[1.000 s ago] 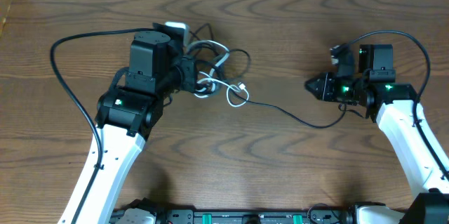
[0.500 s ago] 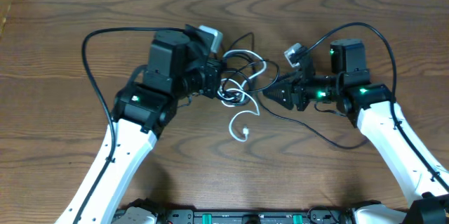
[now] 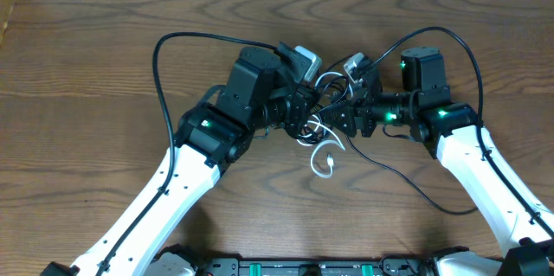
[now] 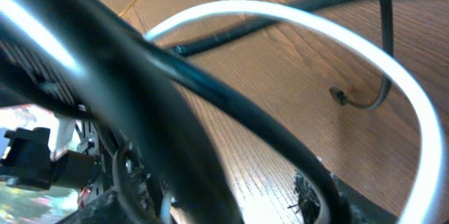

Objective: Untangle cables

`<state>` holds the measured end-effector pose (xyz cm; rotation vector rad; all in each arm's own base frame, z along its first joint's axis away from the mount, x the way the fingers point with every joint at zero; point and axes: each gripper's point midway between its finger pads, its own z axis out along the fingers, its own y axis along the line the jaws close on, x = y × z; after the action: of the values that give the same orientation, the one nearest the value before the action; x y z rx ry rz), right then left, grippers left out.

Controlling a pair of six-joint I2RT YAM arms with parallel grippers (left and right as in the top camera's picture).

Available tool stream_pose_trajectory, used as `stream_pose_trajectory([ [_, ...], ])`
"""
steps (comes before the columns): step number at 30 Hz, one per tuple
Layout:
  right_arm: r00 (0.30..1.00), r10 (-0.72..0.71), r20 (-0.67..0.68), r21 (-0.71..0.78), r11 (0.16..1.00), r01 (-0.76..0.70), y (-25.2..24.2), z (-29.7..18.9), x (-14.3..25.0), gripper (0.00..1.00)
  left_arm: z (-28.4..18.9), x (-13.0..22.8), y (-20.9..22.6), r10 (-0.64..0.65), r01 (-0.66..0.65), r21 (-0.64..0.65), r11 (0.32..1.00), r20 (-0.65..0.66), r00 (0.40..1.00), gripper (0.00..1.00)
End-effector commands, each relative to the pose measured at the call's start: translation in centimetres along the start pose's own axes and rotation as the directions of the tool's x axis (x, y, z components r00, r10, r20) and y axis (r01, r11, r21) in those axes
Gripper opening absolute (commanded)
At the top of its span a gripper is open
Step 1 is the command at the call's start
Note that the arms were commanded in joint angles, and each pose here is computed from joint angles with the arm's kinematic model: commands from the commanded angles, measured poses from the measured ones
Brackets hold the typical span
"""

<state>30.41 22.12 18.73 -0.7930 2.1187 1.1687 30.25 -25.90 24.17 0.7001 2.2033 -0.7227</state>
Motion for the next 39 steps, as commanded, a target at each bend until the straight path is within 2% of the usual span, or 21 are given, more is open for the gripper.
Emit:
stream_pose_trajectory([
  [1, 1.0, -0.025, 0.007, -0.057, 0.998, 0.026, 1.5, 0.1, -0.2, 0.31, 0.2, -0.8, -1.5, 0.038, -0.039, 0.05, 0.998, 0.017, 0.999, 0.08],
  [2, 1.0, -0.025, 0.007, -0.057, 0.998, 0.026, 1.5, 0.1, -0.2, 0.11, 0.2, -0.8, -1.5, 0.039, -0.04, 0.051, 0.998, 0.019, 0.999, 0.07],
  [3, 1.0, -0.025, 0.007, -0.057, 0.998, 0.026, 1.5, 0.1, -0.2, 0.01, 0.2, -0.9, -1.5, 0.04, -0.041, 0.049, 0.998, 0.022, 0.999, 0.07],
  [7, 1.0, -0.025, 0.006, -0.057, 0.998, 0.025, 1.5, 0.1, -0.2, 0.01, 0.2, -1.0, -0.4, 0.044, -0.043, -0.014, 0.999, 0.028, 0.999, 0.09],
  [10, 1.0, 0.003, 0.013, -0.045, 0.999, -0.003, 1.0, -0.3, -0.3, 0.01, 0.1, -1.1, 1.3, 0.042, -0.038, -0.111, 0.993, 0.032, 0.999, 0.56],
  [13, 0.995, 0.095, 0.03, -0.005, 0.995, -0.095, -0.5, -1.3, -0.4, 0.01, -0.2, -1.0, 2.5, 0.039, -0.034, -0.182, 0.983, 0.029, 0.999, 0.91],
  [23, 0.961, 0.266, 0.081, 0.075, 0.959, -0.272, -4.4, -5.1, 0.4, 0.01, -0.9, -1.4, 2.8, 0.04, -0.03, -0.201, 0.979, 0.047, 0.998, 0.92],
  [29, 0.961, 0.238, 0.143, -0.035, 0.971, -0.236, -3.5, -6.6, -1.2, 0.01, -1.9, -1.7, 2.3, 0.045, -0.032, -0.188, 0.982, 0.065, 0.997, 0.92],
  [33, 0.96, 0.196, 0.201, -0.16, 0.973, -0.165, -2.0, -7.9, -3.1, 0.01, -2.6, -2.1, 0.3, 0.054, -0.046, -0.091, 0.995, 0.086, 0.995, 0.92],
  [39, 0.948, 0.186, 0.256, -0.238, 0.963, -0.125, -1.1, -9.6, -5.4, 0.01, -4.6, -3.1, -1.1, 0.072, -0.065, -0.05, 0.997, 0.143, 0.987, 0.92],
])
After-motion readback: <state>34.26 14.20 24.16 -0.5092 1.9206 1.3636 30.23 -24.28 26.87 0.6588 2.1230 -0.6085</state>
